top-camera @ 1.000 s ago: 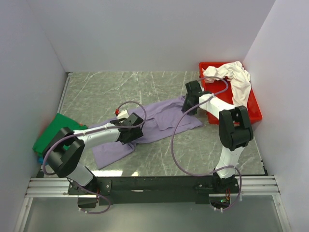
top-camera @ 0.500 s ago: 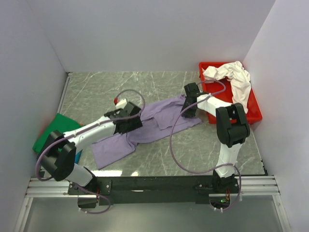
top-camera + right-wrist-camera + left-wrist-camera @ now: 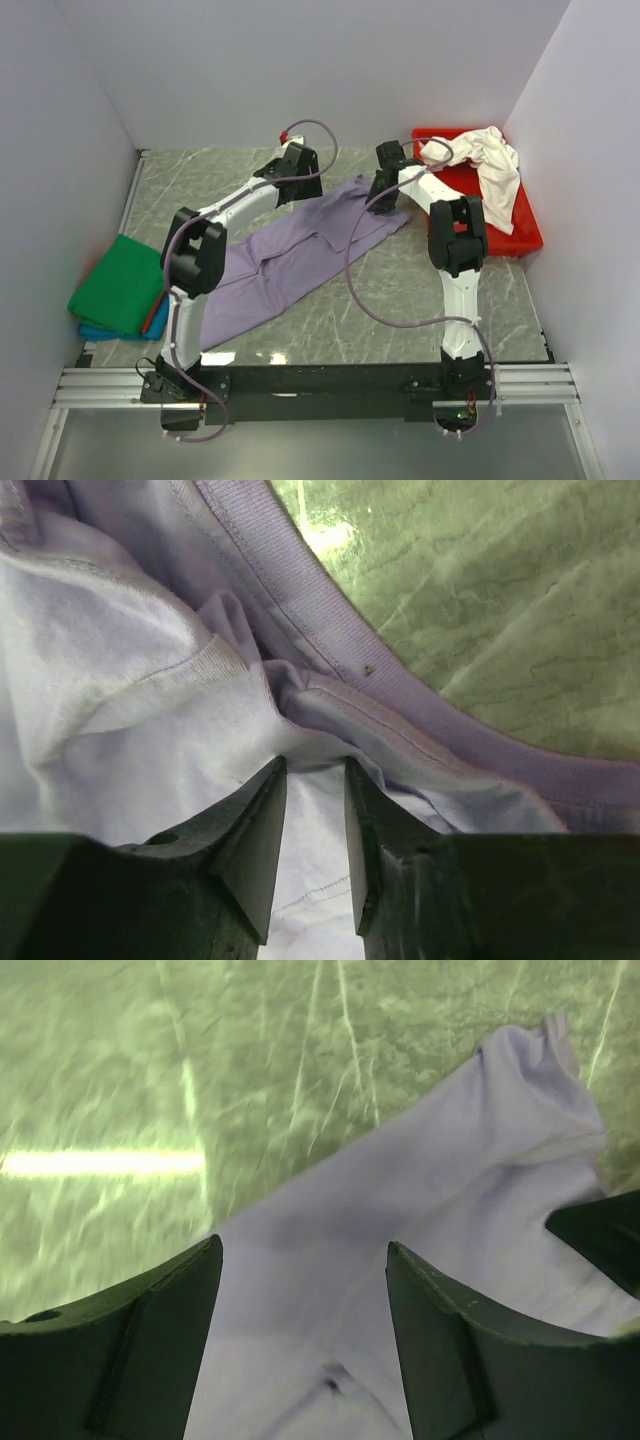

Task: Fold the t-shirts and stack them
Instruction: Fold the tshirt

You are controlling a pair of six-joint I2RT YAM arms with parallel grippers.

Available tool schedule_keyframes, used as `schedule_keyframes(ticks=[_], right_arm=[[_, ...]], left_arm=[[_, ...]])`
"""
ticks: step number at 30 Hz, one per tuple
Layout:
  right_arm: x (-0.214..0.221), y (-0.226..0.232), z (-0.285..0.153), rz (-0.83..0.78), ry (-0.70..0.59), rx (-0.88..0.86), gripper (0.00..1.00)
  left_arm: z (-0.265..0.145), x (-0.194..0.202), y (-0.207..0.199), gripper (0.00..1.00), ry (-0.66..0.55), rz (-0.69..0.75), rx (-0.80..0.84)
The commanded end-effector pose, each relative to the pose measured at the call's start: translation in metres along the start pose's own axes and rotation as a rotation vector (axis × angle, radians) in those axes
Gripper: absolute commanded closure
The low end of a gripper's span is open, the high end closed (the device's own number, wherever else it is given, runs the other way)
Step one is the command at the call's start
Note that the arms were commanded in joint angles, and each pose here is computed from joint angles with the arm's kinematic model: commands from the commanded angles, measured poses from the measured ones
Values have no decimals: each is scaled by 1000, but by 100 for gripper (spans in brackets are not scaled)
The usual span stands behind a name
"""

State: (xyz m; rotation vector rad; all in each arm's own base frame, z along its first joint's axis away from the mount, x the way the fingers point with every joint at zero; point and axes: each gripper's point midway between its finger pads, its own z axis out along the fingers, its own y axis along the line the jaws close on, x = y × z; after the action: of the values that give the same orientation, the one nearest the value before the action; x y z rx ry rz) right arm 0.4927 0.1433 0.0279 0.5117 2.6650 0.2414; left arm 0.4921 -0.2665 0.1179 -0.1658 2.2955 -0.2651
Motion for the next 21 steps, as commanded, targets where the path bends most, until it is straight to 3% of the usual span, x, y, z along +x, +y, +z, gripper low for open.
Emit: schedule_keyframes(ticks=[1, 9, 16, 21], right_arm=[[-12, 8, -7, -7, -5, -76, 62], [-26, 21, -55, -8, -103, -168, 57], [-2, -12, -78, 33, -128, -97, 57], [13, -25, -88, 62, -143, -109, 58]], left_arm=[[18, -32, -12, 28, -32, 131, 154], [76, -12, -40, 28, 40, 250, 327], [95, 16, -54, 28, 121, 266, 429], [106, 38, -56, 39, 167, 266, 446]])
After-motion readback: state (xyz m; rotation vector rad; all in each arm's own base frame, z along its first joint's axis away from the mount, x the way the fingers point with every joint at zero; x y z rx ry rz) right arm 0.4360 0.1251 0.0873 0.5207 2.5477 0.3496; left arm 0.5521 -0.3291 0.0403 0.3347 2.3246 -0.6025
